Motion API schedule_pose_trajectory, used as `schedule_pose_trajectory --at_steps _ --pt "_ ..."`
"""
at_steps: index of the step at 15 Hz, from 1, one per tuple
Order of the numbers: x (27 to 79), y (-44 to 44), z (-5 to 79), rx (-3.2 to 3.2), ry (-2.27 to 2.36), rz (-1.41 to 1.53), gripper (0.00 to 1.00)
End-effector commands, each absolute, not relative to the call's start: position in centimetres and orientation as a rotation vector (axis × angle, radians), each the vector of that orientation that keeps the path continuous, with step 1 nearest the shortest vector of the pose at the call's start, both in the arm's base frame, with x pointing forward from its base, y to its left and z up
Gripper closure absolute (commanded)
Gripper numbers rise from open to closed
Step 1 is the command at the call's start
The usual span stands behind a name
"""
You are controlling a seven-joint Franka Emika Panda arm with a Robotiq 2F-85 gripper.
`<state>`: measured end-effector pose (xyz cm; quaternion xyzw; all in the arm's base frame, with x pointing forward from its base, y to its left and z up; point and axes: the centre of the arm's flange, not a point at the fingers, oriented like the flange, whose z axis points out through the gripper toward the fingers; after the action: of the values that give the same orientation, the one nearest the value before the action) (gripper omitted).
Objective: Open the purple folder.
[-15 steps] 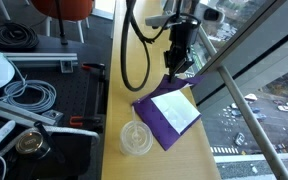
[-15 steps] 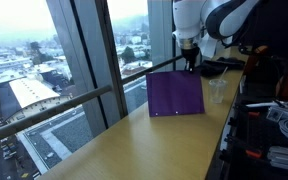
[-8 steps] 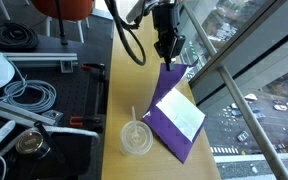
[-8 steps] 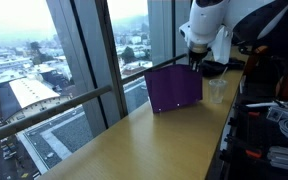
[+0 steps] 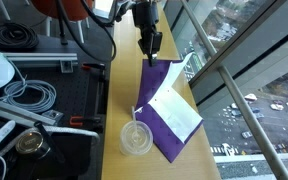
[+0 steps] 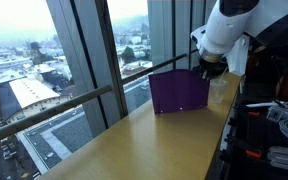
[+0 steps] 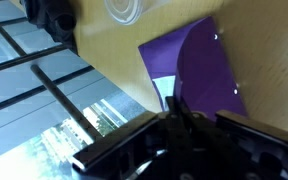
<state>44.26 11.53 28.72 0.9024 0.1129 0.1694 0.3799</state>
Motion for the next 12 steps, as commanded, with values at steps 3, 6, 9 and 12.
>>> schedule_pose_trajectory --at_steps 3,6,9,12 --pt "43.2 13.3 28.8 2.386 0.279 0.541 1.00" --pt "43.5 14.3 28.7 2.446 0.266 0.572 1.00" --pt "43.5 14.9 28.5 2.482 0.237 0.564 1.00" --pt "42.7 15.2 27.8 2.496 0.226 0.553 1.00"
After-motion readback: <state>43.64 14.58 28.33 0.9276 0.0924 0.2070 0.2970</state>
